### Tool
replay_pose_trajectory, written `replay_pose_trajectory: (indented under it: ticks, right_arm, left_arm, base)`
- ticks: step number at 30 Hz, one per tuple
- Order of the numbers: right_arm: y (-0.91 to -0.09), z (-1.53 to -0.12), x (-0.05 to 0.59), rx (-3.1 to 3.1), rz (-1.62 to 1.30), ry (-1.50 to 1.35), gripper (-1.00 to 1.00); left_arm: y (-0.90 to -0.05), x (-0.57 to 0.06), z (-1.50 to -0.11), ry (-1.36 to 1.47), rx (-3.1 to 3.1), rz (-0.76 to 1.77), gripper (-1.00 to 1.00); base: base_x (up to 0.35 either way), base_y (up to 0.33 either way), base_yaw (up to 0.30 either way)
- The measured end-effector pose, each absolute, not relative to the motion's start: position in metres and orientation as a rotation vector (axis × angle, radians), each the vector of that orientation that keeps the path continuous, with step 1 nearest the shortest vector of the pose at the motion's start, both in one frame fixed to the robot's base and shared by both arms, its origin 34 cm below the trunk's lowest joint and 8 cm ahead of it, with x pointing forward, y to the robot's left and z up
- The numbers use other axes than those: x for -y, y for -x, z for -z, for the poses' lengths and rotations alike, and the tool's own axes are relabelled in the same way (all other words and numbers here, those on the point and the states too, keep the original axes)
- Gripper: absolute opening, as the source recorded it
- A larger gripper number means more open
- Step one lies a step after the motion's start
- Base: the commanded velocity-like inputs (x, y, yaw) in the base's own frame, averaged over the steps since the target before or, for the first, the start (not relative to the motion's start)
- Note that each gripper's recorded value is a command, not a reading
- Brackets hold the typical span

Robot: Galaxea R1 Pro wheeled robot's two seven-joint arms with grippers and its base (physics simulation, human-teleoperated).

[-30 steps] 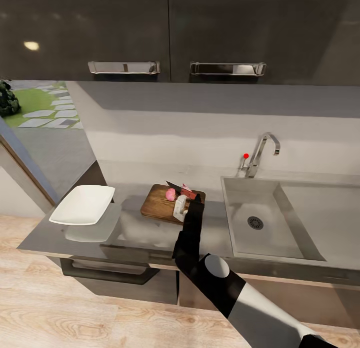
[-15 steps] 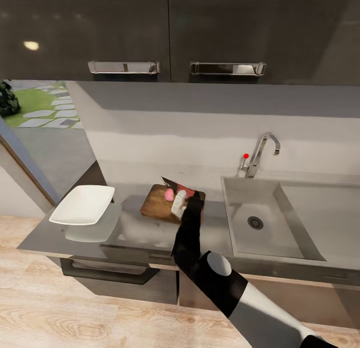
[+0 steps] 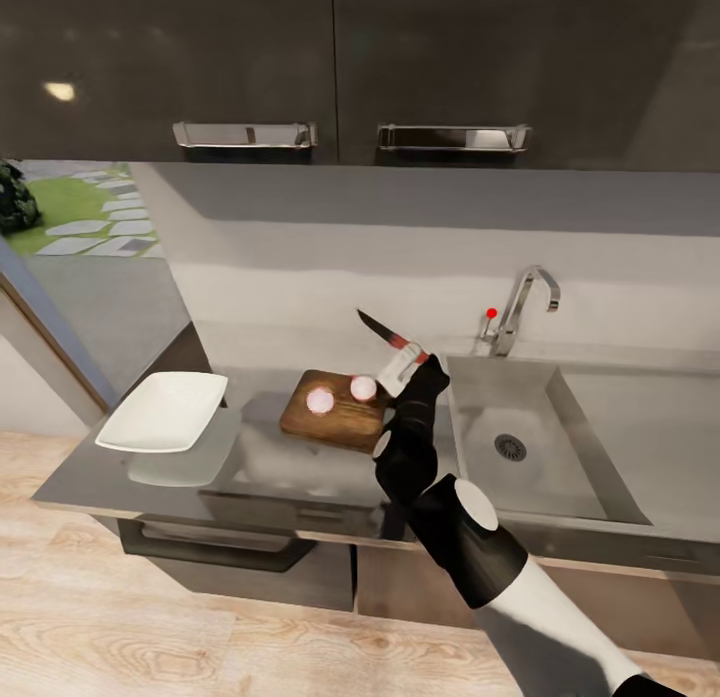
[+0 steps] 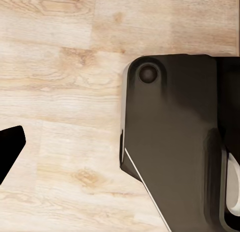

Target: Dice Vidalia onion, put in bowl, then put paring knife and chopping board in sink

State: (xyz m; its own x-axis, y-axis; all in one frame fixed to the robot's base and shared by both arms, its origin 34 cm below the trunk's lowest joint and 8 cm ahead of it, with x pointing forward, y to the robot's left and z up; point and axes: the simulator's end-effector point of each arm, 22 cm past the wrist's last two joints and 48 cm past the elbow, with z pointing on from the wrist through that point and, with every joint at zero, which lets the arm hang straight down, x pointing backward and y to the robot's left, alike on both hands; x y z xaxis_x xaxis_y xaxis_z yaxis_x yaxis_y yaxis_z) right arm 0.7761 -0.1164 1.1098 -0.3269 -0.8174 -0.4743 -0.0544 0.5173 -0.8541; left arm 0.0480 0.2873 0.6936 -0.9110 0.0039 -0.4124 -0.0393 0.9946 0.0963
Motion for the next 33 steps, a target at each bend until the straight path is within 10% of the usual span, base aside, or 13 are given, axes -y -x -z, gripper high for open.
replay_pose_trajectory:
  ticks: [33]
  right_arm:
    - [-0.763,-0.973,0.113,-1.902,0.987,1.032,-1.0]
  left_arm:
    - [-0.048,-0.287,-0.694,0.026,-2.713,-0.143,1.0]
  base:
    - [0.01,0.044,0.0]
